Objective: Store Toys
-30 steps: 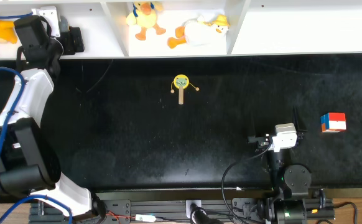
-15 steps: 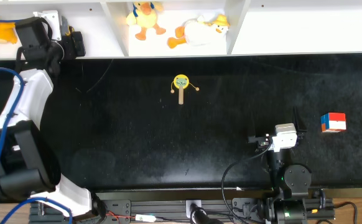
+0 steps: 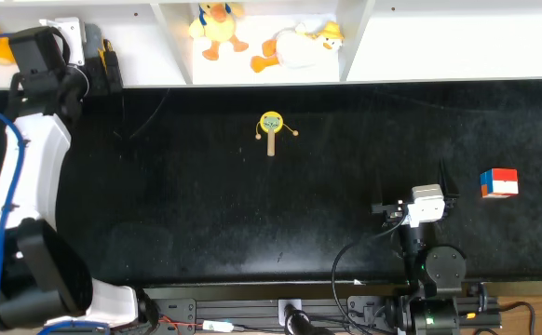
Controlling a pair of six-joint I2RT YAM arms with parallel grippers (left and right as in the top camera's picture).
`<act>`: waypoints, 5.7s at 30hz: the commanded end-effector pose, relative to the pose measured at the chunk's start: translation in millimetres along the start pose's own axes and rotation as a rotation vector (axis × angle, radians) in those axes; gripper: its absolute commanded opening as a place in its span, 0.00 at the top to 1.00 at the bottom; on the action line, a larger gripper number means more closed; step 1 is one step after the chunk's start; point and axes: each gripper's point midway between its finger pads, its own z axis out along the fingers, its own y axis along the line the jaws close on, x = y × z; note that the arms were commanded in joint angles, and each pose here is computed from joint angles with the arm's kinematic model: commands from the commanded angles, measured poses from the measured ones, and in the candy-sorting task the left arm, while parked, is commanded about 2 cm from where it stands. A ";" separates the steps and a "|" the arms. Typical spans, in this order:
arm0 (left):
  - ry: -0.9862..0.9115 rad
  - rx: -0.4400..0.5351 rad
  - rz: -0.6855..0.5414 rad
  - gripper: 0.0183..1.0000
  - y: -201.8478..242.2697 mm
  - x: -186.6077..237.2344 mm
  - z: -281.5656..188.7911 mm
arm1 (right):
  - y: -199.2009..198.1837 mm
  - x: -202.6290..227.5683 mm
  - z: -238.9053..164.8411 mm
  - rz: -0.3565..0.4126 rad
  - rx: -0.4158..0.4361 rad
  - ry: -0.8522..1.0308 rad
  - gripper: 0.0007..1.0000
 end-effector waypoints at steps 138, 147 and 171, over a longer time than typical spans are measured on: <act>-0.670 -0.076 -0.251 0.00 -4.2 165.3 -160.4 | 0.1 4.6 0.6 -0.003 0.000 0.005 0.00; -0.670 -0.076 -0.251 0.00 -4.2 165.3 -160.4 | 0.1 4.4 0.6 -0.003 0.000 0.005 0.00; -0.670 -0.076 -0.251 0.00 -4.2 165.3 -160.4 | 0.1 4.4 0.6 -0.003 0.000 0.005 0.00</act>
